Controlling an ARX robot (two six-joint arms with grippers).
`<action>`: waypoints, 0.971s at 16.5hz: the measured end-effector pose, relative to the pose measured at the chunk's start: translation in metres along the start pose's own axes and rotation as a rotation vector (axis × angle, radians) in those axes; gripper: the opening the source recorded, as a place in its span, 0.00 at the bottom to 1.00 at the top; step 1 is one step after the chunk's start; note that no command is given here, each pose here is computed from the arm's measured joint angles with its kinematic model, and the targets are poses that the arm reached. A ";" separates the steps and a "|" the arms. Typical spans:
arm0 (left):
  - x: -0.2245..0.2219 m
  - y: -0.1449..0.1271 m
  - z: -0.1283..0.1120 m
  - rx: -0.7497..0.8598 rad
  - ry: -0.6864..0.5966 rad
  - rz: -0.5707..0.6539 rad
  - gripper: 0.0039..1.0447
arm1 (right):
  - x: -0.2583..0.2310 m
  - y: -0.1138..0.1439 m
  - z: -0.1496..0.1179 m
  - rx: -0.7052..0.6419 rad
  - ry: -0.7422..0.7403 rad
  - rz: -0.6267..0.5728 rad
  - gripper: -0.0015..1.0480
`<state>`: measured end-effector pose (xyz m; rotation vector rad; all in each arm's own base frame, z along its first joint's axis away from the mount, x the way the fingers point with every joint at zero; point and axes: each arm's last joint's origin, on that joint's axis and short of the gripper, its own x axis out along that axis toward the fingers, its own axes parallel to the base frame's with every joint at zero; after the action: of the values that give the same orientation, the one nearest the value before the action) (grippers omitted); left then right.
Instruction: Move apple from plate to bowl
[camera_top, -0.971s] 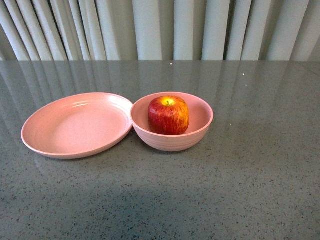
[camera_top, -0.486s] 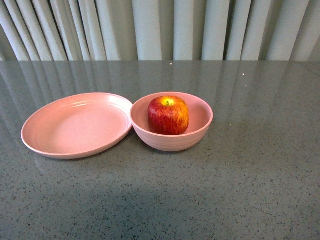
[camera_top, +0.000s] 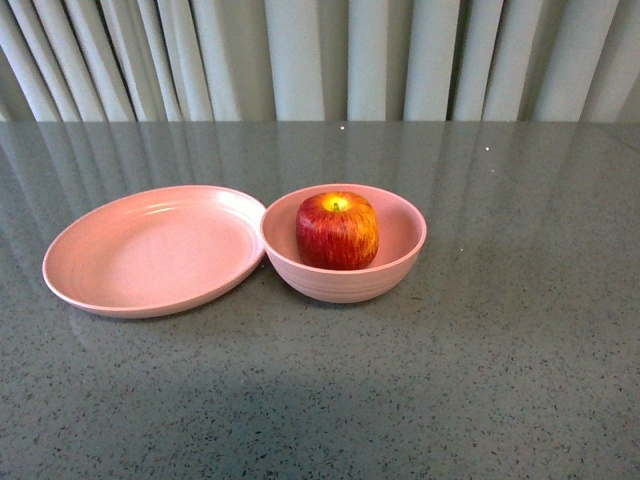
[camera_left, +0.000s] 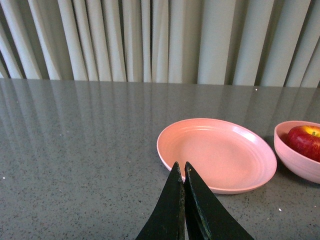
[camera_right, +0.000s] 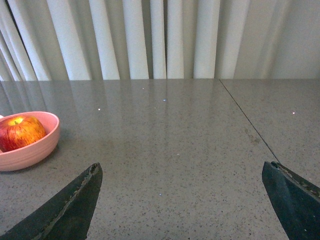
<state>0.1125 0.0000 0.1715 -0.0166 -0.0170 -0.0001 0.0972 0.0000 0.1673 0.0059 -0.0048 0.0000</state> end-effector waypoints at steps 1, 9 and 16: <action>-0.001 0.000 0.000 0.000 -0.001 0.000 0.01 | 0.000 0.000 0.000 0.000 0.000 0.000 0.94; -0.015 0.000 -0.001 0.002 -0.009 -0.001 0.01 | 0.000 0.000 0.000 0.000 0.000 0.000 0.94; -0.015 0.000 -0.004 0.002 0.013 0.000 0.02 | 0.000 0.000 0.000 0.000 0.000 0.000 0.94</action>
<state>0.0973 0.0000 0.1676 -0.0151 -0.0040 0.0000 0.0972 0.0000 0.1673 0.0059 -0.0048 0.0000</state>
